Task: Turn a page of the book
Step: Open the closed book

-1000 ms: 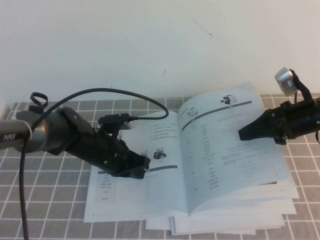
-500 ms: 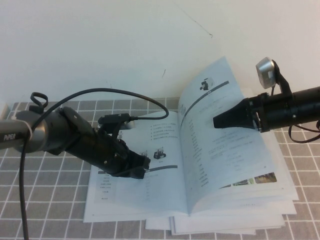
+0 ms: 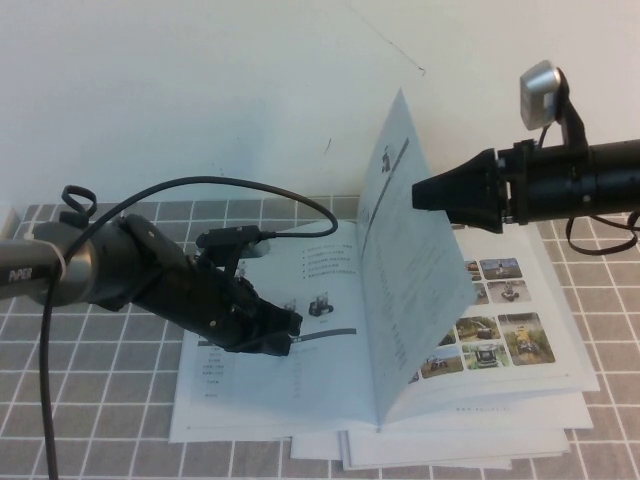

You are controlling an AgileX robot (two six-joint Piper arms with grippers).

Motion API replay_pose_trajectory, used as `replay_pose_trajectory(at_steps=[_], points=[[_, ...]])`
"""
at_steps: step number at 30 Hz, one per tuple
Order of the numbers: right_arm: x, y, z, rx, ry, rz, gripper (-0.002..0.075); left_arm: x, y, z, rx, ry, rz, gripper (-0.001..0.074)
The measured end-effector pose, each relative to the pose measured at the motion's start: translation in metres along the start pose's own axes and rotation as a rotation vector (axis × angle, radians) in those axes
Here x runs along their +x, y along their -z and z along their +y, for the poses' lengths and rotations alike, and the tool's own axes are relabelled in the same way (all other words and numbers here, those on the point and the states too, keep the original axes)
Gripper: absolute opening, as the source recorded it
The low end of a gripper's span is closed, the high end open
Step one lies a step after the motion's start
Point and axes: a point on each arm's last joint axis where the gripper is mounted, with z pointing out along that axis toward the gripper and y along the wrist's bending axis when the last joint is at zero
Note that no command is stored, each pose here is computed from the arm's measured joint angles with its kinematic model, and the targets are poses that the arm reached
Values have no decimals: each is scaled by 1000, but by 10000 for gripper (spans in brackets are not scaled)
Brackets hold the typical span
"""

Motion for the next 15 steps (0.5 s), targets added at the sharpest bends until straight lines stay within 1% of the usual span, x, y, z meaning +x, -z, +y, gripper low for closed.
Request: replay_pose_trajectory(at_steps=[7, 15], points=[[4, -25, 16, -66, 62, 7, 335, -2, -1, 0, 6, 18, -22, -4], [3, -26, 17, -75, 76, -8, 335, -6, 5, -4, 27, 46, -61, -4]])
